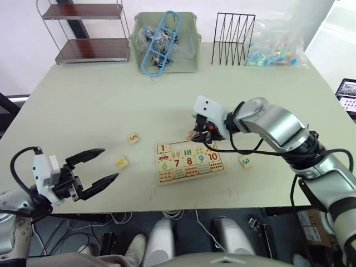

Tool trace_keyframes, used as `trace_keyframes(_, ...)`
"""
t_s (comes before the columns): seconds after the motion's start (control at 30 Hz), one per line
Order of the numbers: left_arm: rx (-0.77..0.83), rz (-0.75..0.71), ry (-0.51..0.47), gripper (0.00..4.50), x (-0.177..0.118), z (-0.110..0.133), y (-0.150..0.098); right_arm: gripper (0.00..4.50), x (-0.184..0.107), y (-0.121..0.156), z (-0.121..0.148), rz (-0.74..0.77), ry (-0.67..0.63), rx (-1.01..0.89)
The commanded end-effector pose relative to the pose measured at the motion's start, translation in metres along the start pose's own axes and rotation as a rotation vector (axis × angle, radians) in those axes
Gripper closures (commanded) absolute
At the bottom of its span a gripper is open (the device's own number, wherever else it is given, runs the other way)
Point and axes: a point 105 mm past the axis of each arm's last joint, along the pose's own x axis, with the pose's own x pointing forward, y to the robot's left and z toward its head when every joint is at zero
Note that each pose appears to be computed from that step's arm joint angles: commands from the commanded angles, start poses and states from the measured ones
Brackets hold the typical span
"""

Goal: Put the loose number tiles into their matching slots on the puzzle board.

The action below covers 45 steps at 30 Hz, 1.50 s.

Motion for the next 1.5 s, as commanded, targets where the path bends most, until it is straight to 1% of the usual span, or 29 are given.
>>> trace_keyframes(0.03,0.049,0.021,-0.014,0.0,-0.002,0.01,0.002,3.67,0.001,-0.002,0.011,0.002,0.003,-0.068)
trace_keyframes(0.2,0.044,0.019,-0.01,0.0,-0.003,0.009,0.004,3.67,0.012,-0.003,0.02,0.026,0.033,-0.111)
trace_keyframes(0.57,0.033,-0.012,0.003,0.0,-0.006,0.004,0.008,3.67,0.037,0.007,0.034,0.084,0.073,-0.138)
trace_keyframes(0.77,0.035,-0.023,0.015,0.0,-0.008,0.001,0.008,3.67,0.046,0.011,0.035,0.12,0.08,-0.15)
trace_keyframes(1.13,0.047,-0.034,0.028,0.0,-0.01,-0.004,0.006,3.67,0.054,0.007,0.023,0.129,0.131,-0.196)
trace_keyframes(1.5,0.046,-0.04,0.014,0.0,-0.009,-0.004,0.007,3.67,0.06,0.005,0.027,0.129,0.126,-0.201)
